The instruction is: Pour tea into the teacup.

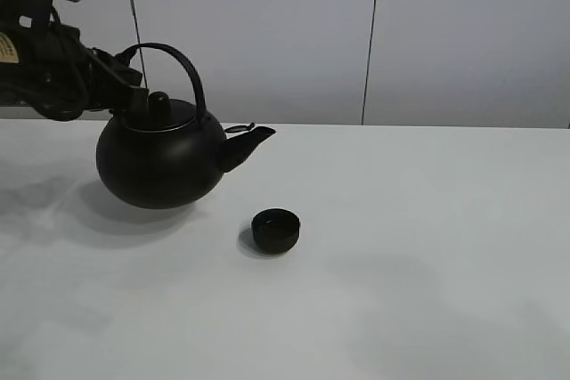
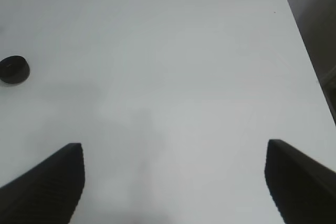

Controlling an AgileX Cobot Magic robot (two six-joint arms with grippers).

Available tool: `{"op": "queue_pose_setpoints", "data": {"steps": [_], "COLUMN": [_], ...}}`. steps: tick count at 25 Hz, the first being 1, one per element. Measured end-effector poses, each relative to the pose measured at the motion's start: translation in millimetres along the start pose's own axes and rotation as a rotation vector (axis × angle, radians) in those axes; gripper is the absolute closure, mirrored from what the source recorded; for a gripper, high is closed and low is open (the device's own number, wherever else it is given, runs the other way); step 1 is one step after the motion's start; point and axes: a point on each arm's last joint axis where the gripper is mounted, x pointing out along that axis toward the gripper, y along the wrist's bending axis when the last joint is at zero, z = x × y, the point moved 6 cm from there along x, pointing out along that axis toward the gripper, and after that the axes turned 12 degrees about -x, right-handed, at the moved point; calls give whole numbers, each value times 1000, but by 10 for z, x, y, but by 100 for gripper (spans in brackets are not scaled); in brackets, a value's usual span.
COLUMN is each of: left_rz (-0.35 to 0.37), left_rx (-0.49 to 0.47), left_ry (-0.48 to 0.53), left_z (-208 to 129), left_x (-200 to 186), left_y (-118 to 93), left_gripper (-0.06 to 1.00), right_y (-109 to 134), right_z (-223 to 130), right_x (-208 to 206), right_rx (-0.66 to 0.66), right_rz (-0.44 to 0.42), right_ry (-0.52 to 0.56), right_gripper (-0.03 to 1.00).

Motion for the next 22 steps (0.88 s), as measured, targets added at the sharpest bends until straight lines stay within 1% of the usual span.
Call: {"op": "queue_pose_setpoints", "data": {"steps": [6, 9, 15, 22], "left_rz": [36, 43, 45, 41], "left_rx": [-41, -59, -87, -92], "left_ry": [6, -15, -14, -13], "left_z": [-175, -250, -431, -493], "left_x": [-108, -104, -27, 3], "left_y": [143, 193, 211, 210], "left_gripper": [83, 83, 83, 83], "right_y": [0, 0, 0, 0], "right_z": [1, 1, 1, 1], "right_x": [0, 0, 0, 0], "right_rx": [0, 0, 0, 0], "right_rz": [0, 0, 0, 0], "right_ry": [-1, -1, -1, -1], "right_gripper": [33, 33, 33, 33]}}
